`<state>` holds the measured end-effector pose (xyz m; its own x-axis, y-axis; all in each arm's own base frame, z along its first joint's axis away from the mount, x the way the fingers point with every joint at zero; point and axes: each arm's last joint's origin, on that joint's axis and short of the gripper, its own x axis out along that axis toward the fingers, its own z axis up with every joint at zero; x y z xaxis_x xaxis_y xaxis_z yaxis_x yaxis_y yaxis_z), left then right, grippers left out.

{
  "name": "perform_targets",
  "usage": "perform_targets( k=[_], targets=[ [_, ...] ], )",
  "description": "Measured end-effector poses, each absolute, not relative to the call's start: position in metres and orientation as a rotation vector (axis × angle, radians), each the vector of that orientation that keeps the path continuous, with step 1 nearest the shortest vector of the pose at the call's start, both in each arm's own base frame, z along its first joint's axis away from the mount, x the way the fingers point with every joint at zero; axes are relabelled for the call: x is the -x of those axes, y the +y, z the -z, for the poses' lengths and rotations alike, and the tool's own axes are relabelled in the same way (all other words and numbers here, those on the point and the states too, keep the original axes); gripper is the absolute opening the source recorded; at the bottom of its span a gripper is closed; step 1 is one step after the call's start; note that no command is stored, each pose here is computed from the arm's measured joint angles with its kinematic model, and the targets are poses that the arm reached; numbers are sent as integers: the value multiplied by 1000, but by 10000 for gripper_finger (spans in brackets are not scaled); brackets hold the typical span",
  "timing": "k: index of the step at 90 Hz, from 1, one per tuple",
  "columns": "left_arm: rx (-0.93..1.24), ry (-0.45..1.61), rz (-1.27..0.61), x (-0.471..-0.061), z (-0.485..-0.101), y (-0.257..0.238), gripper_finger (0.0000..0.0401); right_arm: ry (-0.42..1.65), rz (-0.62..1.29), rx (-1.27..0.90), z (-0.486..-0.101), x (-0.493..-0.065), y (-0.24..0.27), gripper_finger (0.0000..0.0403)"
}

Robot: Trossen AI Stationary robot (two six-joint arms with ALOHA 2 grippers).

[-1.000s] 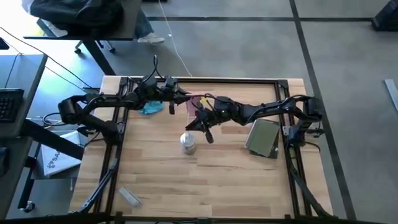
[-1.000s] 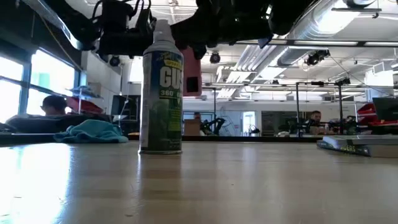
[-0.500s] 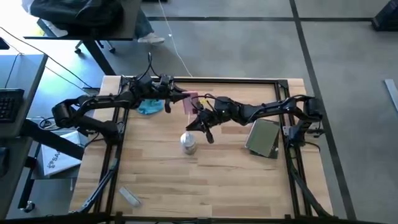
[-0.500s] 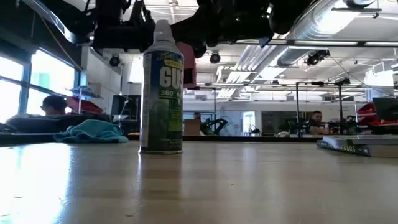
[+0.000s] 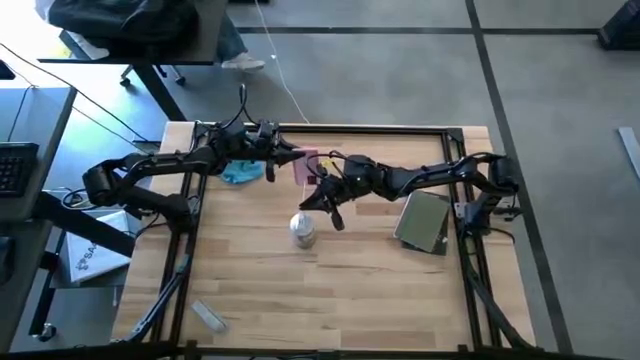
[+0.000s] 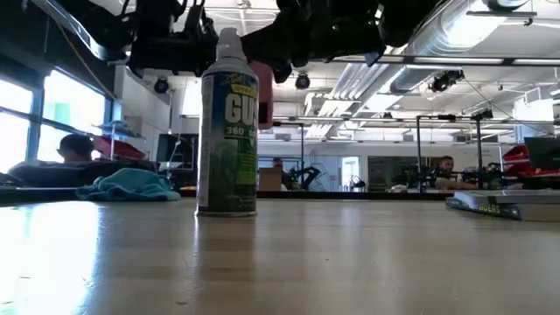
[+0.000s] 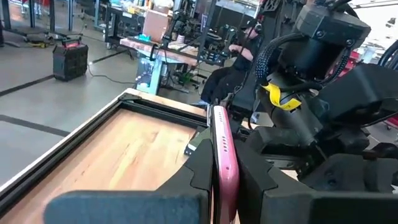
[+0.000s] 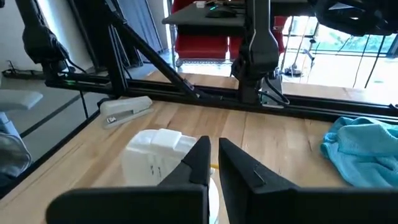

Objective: Apply microfiber cloth
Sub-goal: Spray the back and front of the pink cellphone using the blue spray bottle

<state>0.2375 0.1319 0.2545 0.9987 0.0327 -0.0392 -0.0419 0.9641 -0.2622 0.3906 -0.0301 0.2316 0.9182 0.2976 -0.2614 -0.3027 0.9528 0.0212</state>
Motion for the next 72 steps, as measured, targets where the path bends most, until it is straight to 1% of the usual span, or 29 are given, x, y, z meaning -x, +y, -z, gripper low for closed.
perform_targets(
  k=[21,32,41,48,57,72],
  targets=[
    [267,31,-45,-238,-255,132,13,269,-308,15,-231,-390,-30,0],
    [260,-10,-31,-238,-259,132,13,270,-308,15,-231,-390,-30,0],
    [295,-13,-32,-237,-260,132,13,271,-308,15,-231,-390,-30,0],
    [350,28,-73,-237,-253,134,13,272,-308,15,-231,-390,-30,0],
    [366,61,-90,-237,-239,134,13,272,-309,18,-231,-390,-30,0],
    [394,13,-107,-238,-221,135,13,273,-310,18,-230,-390,-30,0]
  ],
)
